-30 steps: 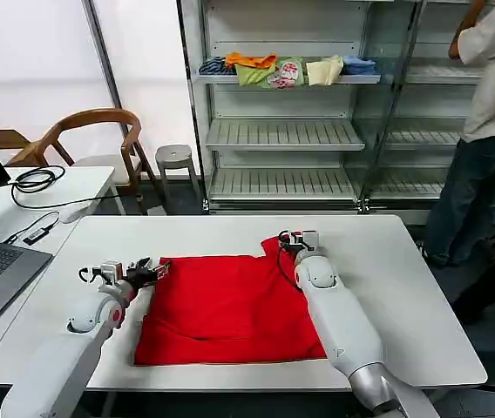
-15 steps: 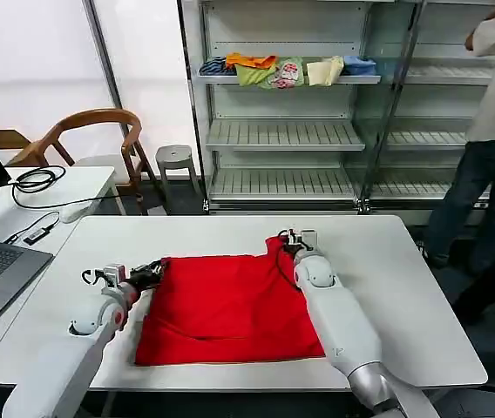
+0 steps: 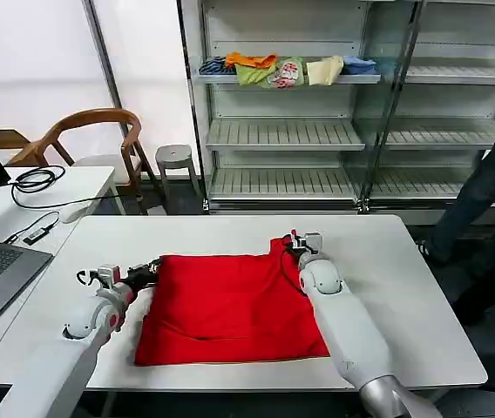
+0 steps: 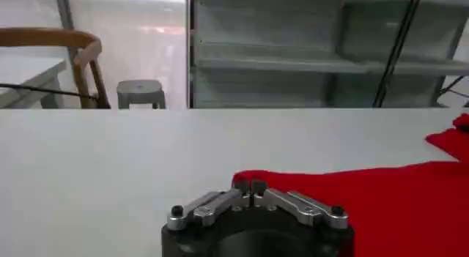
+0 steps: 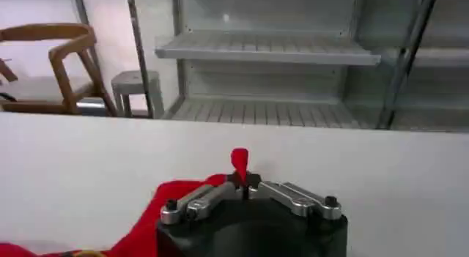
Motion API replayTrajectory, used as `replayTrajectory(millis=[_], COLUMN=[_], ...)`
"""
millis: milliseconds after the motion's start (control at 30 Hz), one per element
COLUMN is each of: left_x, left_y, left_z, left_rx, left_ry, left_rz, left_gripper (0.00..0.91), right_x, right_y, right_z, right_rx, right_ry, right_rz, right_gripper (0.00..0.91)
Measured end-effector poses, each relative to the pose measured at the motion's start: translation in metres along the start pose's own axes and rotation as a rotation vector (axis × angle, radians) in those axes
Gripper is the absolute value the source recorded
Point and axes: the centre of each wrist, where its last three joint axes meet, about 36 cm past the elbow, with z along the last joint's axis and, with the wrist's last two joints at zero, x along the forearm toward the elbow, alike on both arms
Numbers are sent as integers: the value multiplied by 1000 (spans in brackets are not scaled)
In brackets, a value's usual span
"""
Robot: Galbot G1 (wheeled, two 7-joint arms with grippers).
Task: Fold and organize the clothes.
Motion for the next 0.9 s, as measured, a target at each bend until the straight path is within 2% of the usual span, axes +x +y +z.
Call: replayTrajectory(millis=[267,900], left_x=[21,79], left_y=[-4,-21], left_z=[6,27], left_rx=[-5,8], left_ry=[-15,-49], left_rz=[17,40], left_gripper=[30,30], right_x=[46,146], right_y=[-10,-10], right_z=[3,39], right_rx=[-4,6], right_ry=[-40,-78], right_rz=[-13,-42], right_gripper=[0,0])
